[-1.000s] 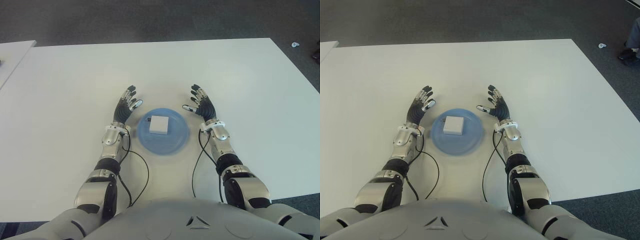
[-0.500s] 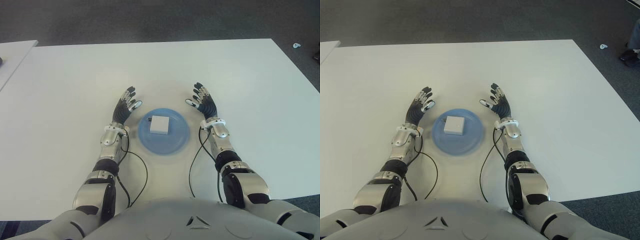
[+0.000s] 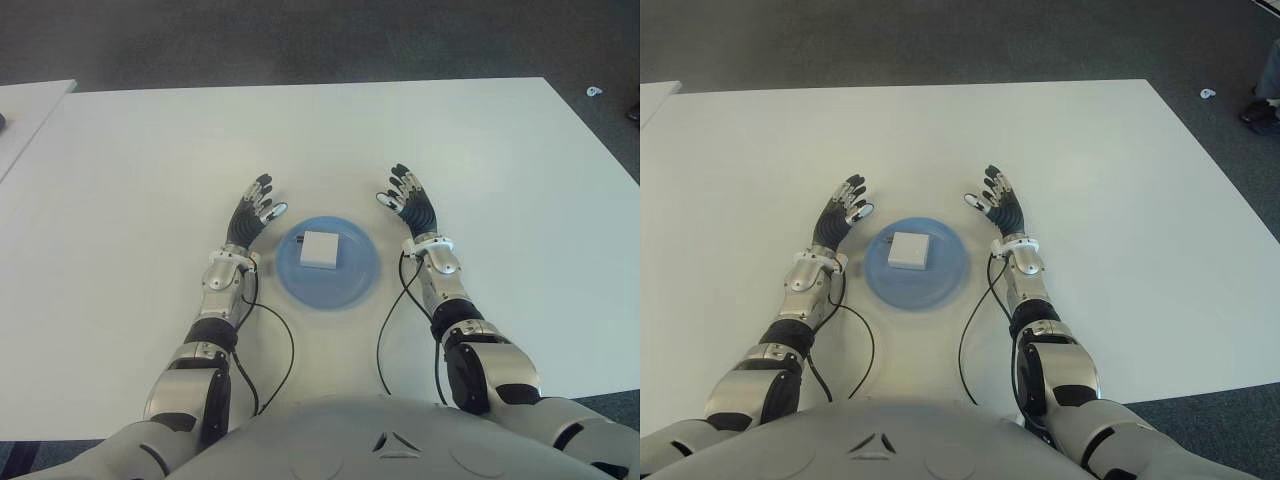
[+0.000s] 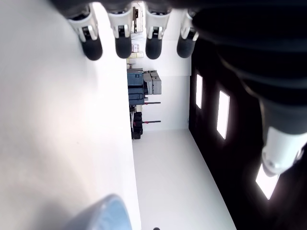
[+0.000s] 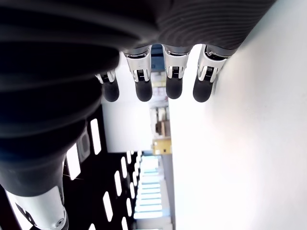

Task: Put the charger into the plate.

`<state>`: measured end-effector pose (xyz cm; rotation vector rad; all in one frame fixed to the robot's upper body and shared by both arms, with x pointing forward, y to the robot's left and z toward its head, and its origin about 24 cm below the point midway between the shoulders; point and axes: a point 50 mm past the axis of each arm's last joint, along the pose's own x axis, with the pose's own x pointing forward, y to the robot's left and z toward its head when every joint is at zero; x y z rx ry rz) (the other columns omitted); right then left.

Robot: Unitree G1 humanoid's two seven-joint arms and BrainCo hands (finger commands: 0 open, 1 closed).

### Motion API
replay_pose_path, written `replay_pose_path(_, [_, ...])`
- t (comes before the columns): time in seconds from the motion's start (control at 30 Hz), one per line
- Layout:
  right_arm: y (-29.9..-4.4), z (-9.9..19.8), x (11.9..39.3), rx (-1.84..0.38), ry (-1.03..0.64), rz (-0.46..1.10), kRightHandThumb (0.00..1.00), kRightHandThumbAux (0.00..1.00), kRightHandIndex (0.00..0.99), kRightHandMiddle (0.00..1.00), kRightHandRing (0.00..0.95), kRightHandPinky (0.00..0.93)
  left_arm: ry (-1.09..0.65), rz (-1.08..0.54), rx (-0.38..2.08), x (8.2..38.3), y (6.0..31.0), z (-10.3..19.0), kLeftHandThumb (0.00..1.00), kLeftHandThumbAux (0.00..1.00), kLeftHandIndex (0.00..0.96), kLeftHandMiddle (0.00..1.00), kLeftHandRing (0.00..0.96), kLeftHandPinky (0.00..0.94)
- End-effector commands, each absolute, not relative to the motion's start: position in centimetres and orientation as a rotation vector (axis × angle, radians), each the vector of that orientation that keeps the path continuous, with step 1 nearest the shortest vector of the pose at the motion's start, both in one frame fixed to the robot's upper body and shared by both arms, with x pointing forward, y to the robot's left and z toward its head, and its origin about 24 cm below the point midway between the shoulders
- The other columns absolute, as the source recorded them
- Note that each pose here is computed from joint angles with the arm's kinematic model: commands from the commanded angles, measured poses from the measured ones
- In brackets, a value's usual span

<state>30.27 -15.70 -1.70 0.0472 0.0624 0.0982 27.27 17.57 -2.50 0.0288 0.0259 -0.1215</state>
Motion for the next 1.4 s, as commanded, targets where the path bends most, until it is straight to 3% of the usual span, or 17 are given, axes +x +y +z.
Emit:
replay_pose_path(0.03, [-16.59,-5.84,27.23,0.054,0.281,0.052,0.0,0.71,0.0,0.0,0.0,0.0,0.128,-0.115,0.027,26.12,17.56,-4.24,0.012,0.598,0.0,0.008,0.006,0.031])
replay_pose_path(1.4, [-16.7,-6.01,27.02,0.017,0.29,0.077,0.0,0.756,0.0,0.0,0.0,0.003,0.122,-0.14,0.012,26.27,17.34,-4.34,0.011,0.594,0.0,0.002,0.0,0.02])
